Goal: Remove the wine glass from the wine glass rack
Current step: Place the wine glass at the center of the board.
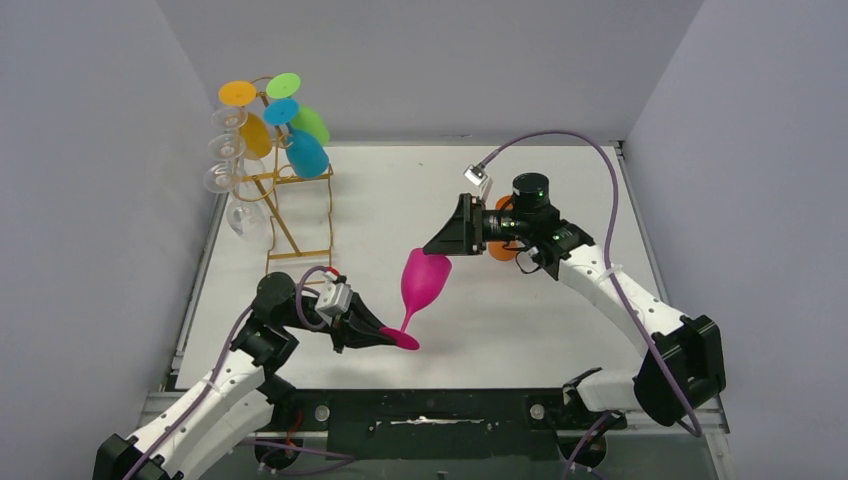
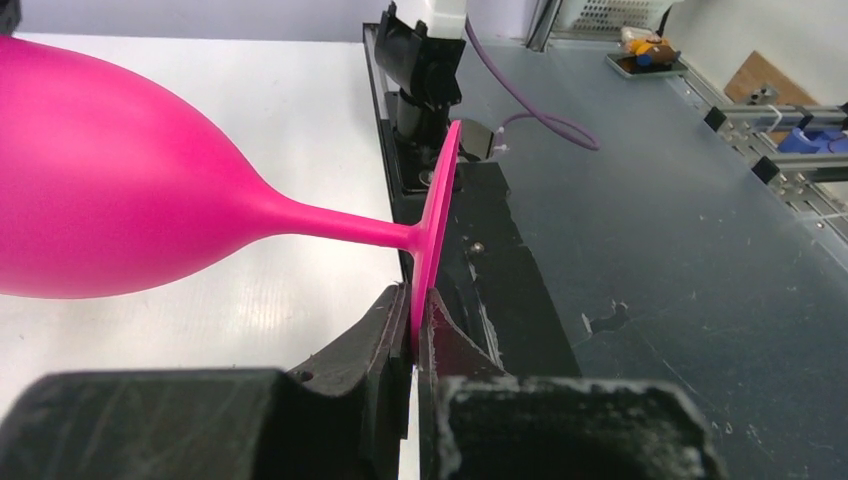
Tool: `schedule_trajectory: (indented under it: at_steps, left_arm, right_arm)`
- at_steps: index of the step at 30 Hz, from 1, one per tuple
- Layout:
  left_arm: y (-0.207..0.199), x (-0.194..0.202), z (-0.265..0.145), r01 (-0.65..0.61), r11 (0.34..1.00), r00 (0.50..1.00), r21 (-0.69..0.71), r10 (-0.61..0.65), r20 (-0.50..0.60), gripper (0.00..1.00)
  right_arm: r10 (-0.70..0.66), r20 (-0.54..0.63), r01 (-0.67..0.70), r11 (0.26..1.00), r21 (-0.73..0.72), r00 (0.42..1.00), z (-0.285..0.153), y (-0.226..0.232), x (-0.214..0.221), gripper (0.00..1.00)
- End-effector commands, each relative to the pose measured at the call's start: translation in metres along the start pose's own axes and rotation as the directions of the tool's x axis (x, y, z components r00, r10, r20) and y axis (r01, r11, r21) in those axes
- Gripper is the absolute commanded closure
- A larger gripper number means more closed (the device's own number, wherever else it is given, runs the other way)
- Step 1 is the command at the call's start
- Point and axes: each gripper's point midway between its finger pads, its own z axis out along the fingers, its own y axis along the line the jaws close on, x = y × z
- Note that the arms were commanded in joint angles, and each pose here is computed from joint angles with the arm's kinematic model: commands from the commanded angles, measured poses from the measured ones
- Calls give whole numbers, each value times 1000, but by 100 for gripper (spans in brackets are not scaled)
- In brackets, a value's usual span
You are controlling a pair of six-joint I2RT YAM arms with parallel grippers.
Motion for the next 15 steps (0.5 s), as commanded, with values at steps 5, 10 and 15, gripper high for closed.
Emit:
schedule_trajectory:
  at_steps: [5, 10, 15]
  left_arm:
    - [-1, -20, -3, -116, 993, 993, -8, 115, -35, 100]
    - [-1, -22, -1, -123, 992, 992, 12, 124, -35, 100]
    - [1, -28, -1, -155, 988, 987, 9, 156, -26, 100]
  right_arm:
    - [-84, -85, 70, 985, -156, 993, -8, 34, 6, 41]
    - [-88, -97, 69, 980, -185, 991, -3, 39, 8, 43]
    - [-85, -96, 63, 975, -213, 992, -8, 35, 9, 60]
